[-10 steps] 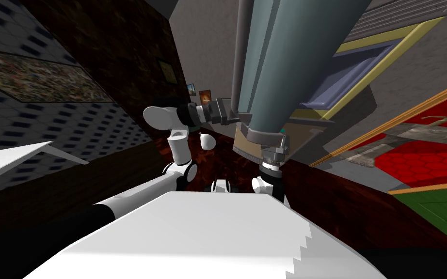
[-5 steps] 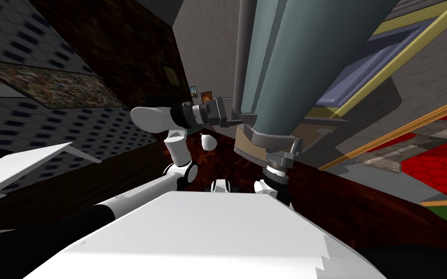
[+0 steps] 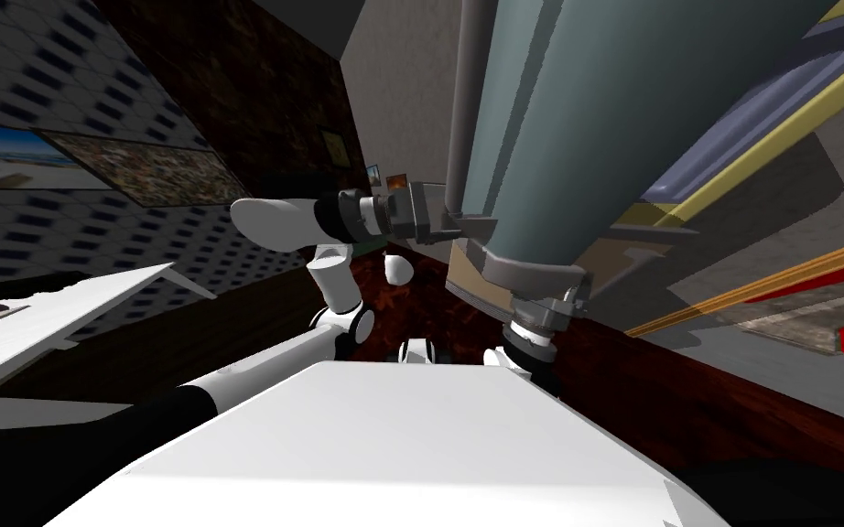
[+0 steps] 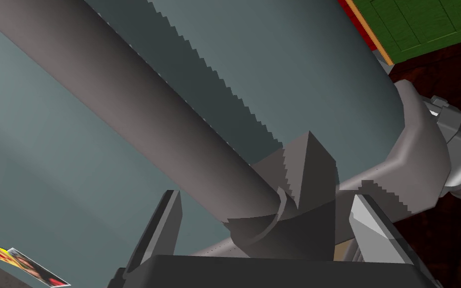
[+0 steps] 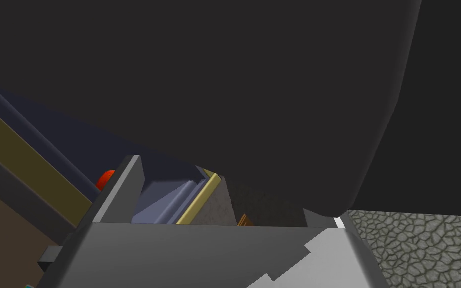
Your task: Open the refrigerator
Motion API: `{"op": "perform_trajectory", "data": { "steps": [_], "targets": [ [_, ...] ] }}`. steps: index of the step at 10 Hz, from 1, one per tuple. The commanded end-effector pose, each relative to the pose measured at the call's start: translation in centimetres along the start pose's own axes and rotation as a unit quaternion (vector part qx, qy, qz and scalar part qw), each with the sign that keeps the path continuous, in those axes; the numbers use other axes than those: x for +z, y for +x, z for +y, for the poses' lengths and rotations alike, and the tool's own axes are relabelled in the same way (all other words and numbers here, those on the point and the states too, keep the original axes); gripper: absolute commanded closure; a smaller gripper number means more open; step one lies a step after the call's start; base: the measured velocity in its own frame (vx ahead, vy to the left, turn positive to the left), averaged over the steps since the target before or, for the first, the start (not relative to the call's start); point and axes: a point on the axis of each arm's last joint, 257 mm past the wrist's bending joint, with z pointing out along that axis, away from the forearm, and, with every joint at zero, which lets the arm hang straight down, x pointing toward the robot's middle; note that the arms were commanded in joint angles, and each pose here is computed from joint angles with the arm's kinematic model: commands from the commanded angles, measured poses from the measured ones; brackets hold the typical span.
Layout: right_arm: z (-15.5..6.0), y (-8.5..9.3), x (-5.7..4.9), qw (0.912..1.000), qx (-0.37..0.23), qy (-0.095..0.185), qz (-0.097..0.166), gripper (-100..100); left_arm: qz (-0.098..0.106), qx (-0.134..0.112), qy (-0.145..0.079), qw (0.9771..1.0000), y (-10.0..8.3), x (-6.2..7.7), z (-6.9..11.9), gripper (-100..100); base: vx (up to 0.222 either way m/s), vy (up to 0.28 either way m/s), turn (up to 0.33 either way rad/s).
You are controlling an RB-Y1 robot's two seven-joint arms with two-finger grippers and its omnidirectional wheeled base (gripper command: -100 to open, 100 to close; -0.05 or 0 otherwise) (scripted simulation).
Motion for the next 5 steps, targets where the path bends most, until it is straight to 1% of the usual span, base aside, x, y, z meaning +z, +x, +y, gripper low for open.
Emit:
{"op": "perform_trajectory", "data": {
  "steps": [1,2,3,4,5],
  "targets": [
    [0.3,-0.2,-0.2,1.0000,-0.002,-0.004,-0.001,0,0.019,0.024,-0.006,0.9995,2.2,-0.1,0.8,-100,0.011,-0.001,0.003],
    [0.6,-0.3,-0.4,1.0000,-0.003,-0.006,-0.002,0,0.025,0.017,-0.025,0.9993,3.1,-0.3,2.1,-100,0.074,-0.025,0.147],
    [0.6,-0.6,-0.8,1.0000,-0.007,-0.005,-0.004,0,0.025,0.020,-0.024,0.9992,3.3,-0.3,2.2,-100,0.078,-0.041,0.314],
    [0.3,-0.9,-1.3,0.9999,-0.010,0.003,-0.007,0,0.026,0.025,-0.024,0.9990,3.5,-0.4,2.4,-100,0.031,-0.028,0.097],
    [-0.3,-1.3,-1.9,0.9997,-0.014,0.015,-0.010,0,0.031,0.023,-0.042,0.9984,4.5,-0.7,3.8,-100,0.057,-0.073,0.284]
  ]
}}
